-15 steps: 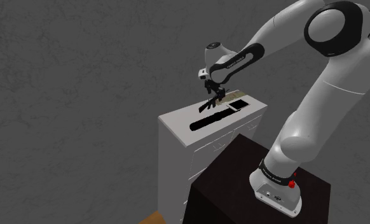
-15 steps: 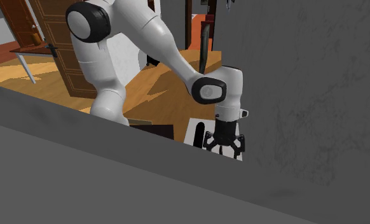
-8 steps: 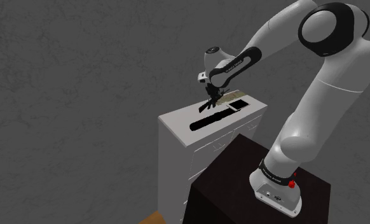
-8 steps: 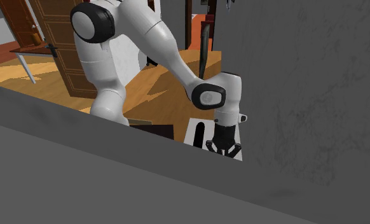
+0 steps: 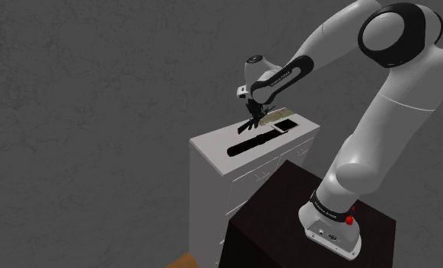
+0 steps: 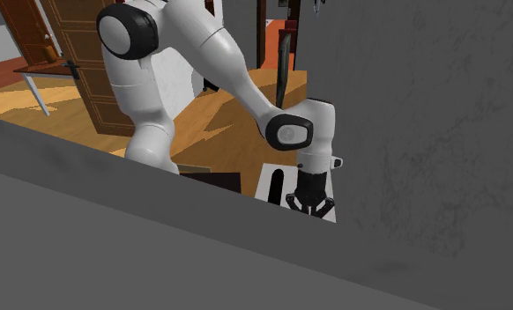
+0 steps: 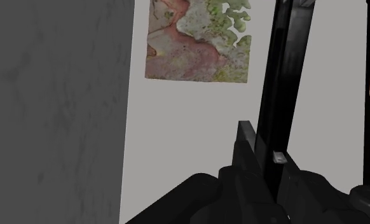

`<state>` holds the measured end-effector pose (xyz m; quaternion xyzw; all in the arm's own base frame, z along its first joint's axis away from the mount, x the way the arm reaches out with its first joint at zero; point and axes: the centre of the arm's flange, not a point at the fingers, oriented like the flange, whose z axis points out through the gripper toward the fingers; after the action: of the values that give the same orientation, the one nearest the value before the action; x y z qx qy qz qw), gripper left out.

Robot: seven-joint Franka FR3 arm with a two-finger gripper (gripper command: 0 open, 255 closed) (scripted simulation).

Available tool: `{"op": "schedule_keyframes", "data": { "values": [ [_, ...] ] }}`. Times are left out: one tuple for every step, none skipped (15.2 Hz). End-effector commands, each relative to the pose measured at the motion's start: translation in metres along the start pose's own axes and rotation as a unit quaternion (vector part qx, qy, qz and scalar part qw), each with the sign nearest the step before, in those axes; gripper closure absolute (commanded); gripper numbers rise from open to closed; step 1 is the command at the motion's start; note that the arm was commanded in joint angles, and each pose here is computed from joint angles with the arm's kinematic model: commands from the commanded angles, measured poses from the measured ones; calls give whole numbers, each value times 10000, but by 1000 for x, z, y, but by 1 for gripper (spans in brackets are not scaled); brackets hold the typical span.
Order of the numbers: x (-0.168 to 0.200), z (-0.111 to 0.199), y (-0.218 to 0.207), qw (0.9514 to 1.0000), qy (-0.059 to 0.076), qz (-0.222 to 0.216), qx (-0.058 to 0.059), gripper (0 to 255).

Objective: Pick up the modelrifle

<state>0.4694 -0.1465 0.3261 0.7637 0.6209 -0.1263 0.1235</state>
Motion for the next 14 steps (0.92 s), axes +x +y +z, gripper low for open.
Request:
{"op": "schedule_keyframes", "data": {
  "values": [
    [-3,-8,0,10000,0,0,1,255],
    [-5,-13,1,10000,0,0,1,255],
    [-7,-18,1,10000,0,0,1,255],
    [-9,-22,1,10000,0,0,1,255],
    [-10,-27,1,10000,0,0,1,255],
    [-12,-32,1,10000,0,0,1,255],
    [-14,-37,1,10000,0,0,1,255],
    [-16,-42,2,10000,0,0,1,255],
    [-18,-47,2,10000,0,0,1,255],
    [-20,-52,2,10000,0,0,1,255],
    [-21,-57,2,10000,0,0,1,255],
    [-23,-62,2,10000,0,0,1,255],
    [-25,-67,2,10000,0,0,1,255],
    [-27,-72,3,10000,0,0,1,255]
  ]
}}
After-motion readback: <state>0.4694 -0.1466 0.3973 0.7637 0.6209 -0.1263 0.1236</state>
